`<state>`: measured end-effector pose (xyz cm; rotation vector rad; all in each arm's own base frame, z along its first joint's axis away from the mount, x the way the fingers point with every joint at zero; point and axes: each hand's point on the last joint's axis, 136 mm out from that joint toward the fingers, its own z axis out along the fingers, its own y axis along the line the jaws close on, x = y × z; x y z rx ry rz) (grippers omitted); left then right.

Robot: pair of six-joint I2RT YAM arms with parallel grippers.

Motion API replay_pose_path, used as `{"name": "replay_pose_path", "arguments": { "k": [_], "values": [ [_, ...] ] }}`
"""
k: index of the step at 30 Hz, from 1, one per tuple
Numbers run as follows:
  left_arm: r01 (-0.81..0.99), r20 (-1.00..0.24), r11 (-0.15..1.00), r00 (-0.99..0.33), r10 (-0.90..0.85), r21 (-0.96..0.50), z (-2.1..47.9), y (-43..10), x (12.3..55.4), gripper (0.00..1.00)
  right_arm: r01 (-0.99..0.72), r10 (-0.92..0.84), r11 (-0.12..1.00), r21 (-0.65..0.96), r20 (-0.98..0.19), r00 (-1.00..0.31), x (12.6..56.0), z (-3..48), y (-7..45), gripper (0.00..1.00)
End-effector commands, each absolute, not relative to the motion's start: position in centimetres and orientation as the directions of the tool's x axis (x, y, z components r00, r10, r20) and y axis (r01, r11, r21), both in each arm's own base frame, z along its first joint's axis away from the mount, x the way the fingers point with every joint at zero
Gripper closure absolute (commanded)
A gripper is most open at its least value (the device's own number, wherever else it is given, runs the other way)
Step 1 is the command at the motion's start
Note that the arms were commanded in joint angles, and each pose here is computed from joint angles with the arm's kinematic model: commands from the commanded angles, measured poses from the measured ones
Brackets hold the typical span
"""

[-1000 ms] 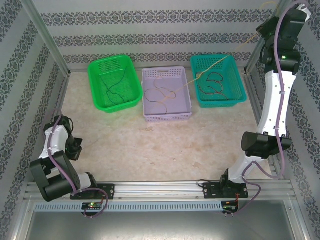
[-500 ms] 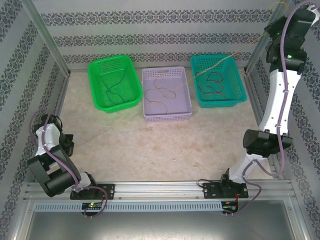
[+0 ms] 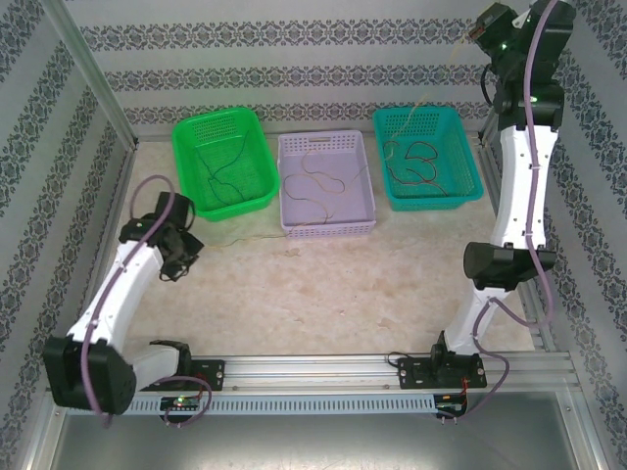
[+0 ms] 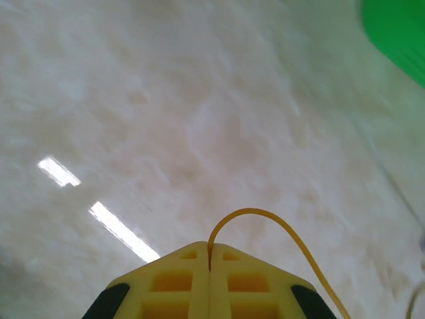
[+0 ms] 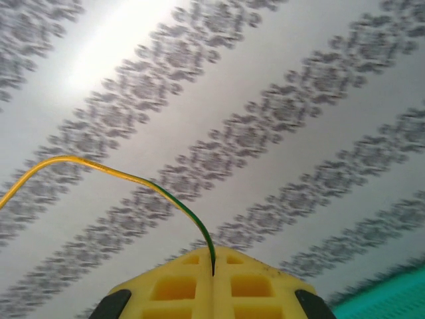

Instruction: Untangle the cables

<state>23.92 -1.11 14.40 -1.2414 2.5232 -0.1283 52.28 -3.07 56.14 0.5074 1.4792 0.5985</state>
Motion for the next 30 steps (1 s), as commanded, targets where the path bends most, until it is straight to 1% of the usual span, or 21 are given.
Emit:
{"name": "replay_pose_path", "arguments": {
  "k": [1,3,7,9,12,16,21,25,28,30],
  "values": [
    [-0.646,-0.307,0.661,-0.586,-0.750,-0.383,18.4,-4.6,24.7,1.00,-0.278,0.706,0.684,0.674,-0.708,0.020,51.8,60.7,0.2,1.00],
    [-0.506,-0.350,0.686,-0.606,-0.714,-0.523,22.1,-7.9,26.1,1.00,-0.347,0.717,0.662,0.664,-0.696,0.034,51.6,62.3,1.6,1.00],
    [-0.190,-0.391,0.679,-0.696,-0.603,-0.709,28.7,-15.3,29.2,1.00,-0.461,0.721,0.636,0.619,-0.690,0.068,51.3,64.4,3.8,1.00],
    [-0.058,-0.412,0.667,-0.745,-0.525,-0.743,31.4,-19.1,30.6,1.00,-0.507,0.715,0.629,0.590,-0.695,0.078,51.6,64.7,5.0,1.00],
    [0.035,-0.437,0.680,-0.790,-0.430,-0.732,33.0,-23.5,32.8,1.00,-0.565,0.729,0.592,0.575,-0.681,0.071,52.3,64.8,6.4,1.00],
    [0.062,-0.448,0.676,-0.792,-0.414,-0.734,33.4,-26.6,36.4,1.00,-0.591,0.741,0.560,0.581,-0.670,0.045,53.7,63.8,7.6,1.00],
    [0.036,-0.474,0.744,-0.791,-0.387,-0.667,31.9,-27.6,40.0,1.00,-0.583,0.719,0.556,0.593,-0.694,-0.020,54.8,61.7,9.4,1.00],
    [0.024,-0.480,0.784,-0.802,-0.356,-0.621,30.2,-28.0,41.3,1.00,-0.580,0.685,0.564,0.587,-0.725,-0.068,55.0,60.4,11.3,1.00],
    [-0.009,-0.484,0.822,-0.805,-0.345,-0.570,28.9,-27.3,41.7,1.00,-0.583,0.659,0.581,0.568,-0.749,-0.073,54.4,60.1,12.7,1.00],
    [-0.010,-0.491,0.827,-0.801,-0.343,-0.561,28.6,-27.1,41.7,1.00,-0.583,0.649,0.586,0.563,-0.757,-0.079,54.1,59.9,13.5,1.00]
  ]
}}
